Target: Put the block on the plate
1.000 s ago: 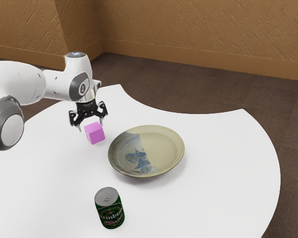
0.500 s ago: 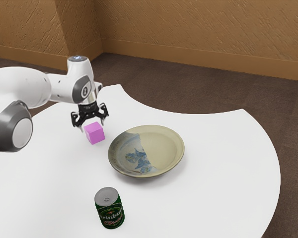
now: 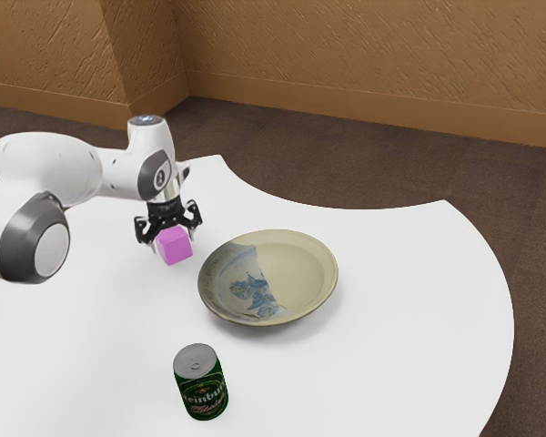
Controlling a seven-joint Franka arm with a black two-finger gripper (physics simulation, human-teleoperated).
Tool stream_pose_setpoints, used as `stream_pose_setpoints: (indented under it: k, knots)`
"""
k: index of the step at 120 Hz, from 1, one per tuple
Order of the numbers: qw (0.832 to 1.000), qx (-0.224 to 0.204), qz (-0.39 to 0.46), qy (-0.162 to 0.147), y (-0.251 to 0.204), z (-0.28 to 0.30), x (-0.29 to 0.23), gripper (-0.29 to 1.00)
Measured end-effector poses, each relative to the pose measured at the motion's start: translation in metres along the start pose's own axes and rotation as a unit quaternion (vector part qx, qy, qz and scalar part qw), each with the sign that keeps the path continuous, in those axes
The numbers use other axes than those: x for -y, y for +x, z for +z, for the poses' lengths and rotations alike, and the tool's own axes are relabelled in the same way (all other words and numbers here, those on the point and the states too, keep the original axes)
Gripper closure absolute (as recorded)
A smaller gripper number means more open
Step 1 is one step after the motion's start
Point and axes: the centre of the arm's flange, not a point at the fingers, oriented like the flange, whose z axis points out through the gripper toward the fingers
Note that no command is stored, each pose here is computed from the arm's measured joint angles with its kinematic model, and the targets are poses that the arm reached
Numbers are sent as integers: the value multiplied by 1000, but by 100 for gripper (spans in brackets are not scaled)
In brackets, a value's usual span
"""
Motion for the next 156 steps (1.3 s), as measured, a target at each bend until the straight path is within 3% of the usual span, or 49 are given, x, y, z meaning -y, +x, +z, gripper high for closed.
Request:
stream_pose_setpoints:
  k: [16, 53, 88, 115, 156]
  knots:
    - [1000, 1, 0, -1, 0, 2, 0, 1]
    - [1000, 9, -9, -15, 0, -1, -1, 27]
    - [999, -9, 2, -41, -11, -54, -15, 30]
    - [996, -7, 45, -72, -84, -128, -54, 29]
    - [996, 15, 74, -50, -195, -132, -111, 28]
